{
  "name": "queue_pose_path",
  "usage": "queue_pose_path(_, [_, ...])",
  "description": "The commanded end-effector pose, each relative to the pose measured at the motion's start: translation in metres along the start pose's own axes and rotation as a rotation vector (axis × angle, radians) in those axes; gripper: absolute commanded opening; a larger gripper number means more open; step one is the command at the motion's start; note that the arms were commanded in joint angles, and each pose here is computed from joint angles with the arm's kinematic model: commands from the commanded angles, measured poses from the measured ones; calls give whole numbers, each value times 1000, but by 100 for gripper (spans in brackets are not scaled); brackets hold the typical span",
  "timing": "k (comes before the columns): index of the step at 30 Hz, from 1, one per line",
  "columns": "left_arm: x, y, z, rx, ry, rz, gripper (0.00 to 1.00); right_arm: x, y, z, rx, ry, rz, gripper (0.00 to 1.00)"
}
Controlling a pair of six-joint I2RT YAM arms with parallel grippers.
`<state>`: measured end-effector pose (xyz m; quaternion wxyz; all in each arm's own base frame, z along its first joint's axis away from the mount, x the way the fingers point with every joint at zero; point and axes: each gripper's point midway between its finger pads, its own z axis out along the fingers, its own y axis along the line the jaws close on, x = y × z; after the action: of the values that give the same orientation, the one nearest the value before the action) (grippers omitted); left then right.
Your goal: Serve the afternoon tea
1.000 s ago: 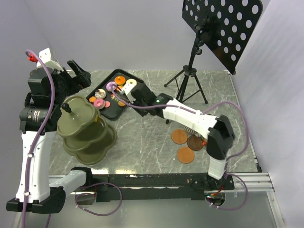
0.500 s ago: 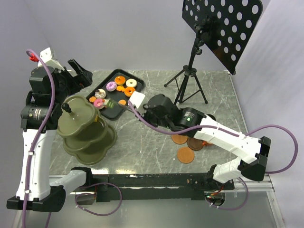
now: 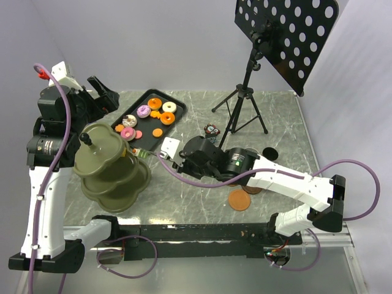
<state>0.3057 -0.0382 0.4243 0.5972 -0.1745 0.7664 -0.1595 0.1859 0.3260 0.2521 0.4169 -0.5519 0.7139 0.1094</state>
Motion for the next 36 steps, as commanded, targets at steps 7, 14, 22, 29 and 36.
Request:
queue_pose_path(7, [-20,-11,-11,41,-65,-22,100,-43,-4,-25,16,-150,-32,0])
queue_pose_path(14, [-22,-10,-15,34,-75,-16,100,-56,-3,-25,13,-181,-50,0])
queue_pose_path(22, [-22,-9,-18,31,-78,-18,100,-61,4,-18,-13,-204,-66,0])
queue_pose_path(29, [-25,-9,-20,26,-84,-8,100,-66,9,-5,-31,-216,-82,0])
queue_pose_path(36, [-25,-8,-22,24,-87,-8,100,-64,14,10,-38,-213,-96,0])
